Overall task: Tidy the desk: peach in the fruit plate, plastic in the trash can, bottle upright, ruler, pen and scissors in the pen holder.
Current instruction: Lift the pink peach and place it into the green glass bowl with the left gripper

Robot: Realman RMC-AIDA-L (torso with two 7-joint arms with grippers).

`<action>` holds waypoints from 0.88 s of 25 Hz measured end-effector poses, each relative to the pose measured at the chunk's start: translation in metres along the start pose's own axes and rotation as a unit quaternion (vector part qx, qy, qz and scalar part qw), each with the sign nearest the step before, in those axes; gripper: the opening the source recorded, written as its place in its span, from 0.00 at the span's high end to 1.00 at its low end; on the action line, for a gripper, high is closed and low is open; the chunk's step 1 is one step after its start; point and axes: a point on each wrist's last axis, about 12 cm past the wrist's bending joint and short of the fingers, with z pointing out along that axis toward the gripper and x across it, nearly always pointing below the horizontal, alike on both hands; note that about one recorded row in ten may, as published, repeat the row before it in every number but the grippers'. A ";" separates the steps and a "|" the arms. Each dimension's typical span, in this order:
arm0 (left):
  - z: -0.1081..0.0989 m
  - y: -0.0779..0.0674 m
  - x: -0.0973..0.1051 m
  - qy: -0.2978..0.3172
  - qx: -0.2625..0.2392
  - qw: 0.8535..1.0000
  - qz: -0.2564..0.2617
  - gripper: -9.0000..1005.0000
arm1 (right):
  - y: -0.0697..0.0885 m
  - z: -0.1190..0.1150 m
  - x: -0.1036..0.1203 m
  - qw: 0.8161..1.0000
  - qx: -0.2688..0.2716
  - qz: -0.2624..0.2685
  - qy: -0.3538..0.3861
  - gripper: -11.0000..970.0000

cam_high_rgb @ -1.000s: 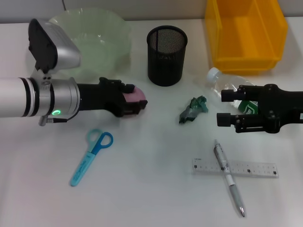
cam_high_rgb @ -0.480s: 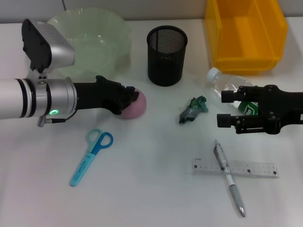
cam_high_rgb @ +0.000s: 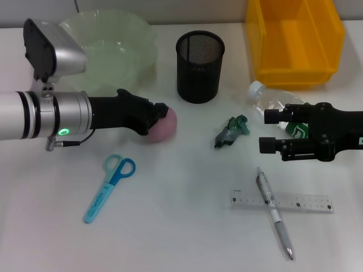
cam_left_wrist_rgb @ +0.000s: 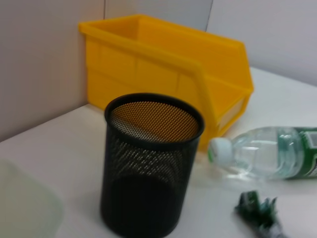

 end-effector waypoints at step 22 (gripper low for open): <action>-0.049 0.033 -0.045 -0.135 -0.120 0.984 -0.006 0.91 | 0.000 0.005 0.005 1.000 -0.008 0.009 -0.005 0.17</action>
